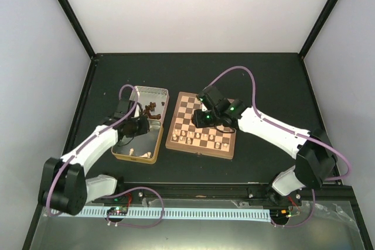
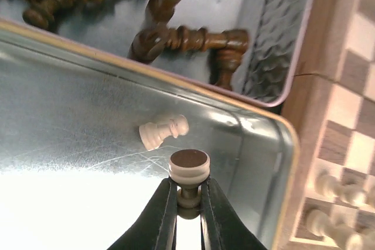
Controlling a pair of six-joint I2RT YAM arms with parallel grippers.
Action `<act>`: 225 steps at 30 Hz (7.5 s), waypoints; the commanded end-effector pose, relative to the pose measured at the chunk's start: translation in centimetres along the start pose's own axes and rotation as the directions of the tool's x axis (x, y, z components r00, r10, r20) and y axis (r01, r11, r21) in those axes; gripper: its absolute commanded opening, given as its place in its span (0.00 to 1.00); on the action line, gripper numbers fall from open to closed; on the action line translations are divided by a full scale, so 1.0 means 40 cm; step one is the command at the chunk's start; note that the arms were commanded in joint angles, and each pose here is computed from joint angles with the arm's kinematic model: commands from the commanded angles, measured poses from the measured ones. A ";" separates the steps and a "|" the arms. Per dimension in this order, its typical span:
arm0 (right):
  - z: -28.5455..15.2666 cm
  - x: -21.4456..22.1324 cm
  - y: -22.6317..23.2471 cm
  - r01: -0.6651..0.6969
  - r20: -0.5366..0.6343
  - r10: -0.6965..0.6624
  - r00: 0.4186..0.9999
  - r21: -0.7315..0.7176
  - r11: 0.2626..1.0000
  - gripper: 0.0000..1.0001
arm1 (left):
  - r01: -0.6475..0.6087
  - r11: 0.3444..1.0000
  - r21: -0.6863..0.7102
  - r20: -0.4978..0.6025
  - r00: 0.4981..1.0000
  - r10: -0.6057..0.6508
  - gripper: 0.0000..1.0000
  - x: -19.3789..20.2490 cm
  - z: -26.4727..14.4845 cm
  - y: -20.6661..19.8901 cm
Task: Set up the chess pieces on the board
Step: Pick up the chess piece from the storage box, then place the chess piece on the chessboard.
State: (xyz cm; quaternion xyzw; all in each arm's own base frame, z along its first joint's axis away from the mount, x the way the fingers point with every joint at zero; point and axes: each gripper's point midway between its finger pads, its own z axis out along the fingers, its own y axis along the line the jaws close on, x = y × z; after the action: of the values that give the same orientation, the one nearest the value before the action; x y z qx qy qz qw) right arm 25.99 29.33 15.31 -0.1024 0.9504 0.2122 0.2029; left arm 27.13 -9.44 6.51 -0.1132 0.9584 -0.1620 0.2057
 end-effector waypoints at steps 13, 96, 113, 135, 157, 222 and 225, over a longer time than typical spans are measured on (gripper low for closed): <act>-0.020 -0.065 0.286 0.032 0.088 0.013 0.996 -0.495 0.868 0.50 | -0.178 0.907 0.382 0.179 0.977 0.116 0.01 -0.044 -0.201 -0.201; -0.305 -0.181 0.342 -0.496 -0.288 0.545 0.787 -0.822 0.282 0.07 | -0.680 0.390 0.621 0.718 0.693 0.067 0.09 -0.065 -0.553 -0.533; -0.249 -0.126 0.021 -0.380 0.217 0.573 0.790 -0.559 0.737 0.69 | -0.461 0.744 0.484 0.252 0.887 0.386 0.02 -0.004 -0.303 -0.425; -0.436 0.131 -0.496 -0.658 0.735 0.408 0.541 0.068 0.750 0.67 | -0.620 0.712 0.331 -0.324 0.634 0.702 0.02 0.220 -0.010 -0.695; -0.417 0.154 -0.490 -0.647 0.711 0.450 0.541 0.010 0.762 0.65 | -0.588 0.745 0.315 -0.483 0.577 0.659 0.08 0.302 0.133 -0.719; -0.424 0.140 -0.468 -0.620 0.702 0.452 0.551 -0.020 0.785 0.65 | -0.566 0.753 0.336 -0.338 0.674 0.657 0.28 0.201 0.049 -0.770; -0.426 0.133 -0.462 -0.613 0.703 0.450 0.551 -0.025 0.790 0.65 | -0.555 0.757 0.346 -0.243 0.726 0.644 0.31 0.142 -0.014 -0.772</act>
State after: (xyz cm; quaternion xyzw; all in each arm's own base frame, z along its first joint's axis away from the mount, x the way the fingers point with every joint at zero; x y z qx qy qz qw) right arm 20.13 4.62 19.24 0.2968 0.8232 0.1659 0.4547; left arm 24.15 -40.34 9.39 0.2839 0.9420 -0.1787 -0.0093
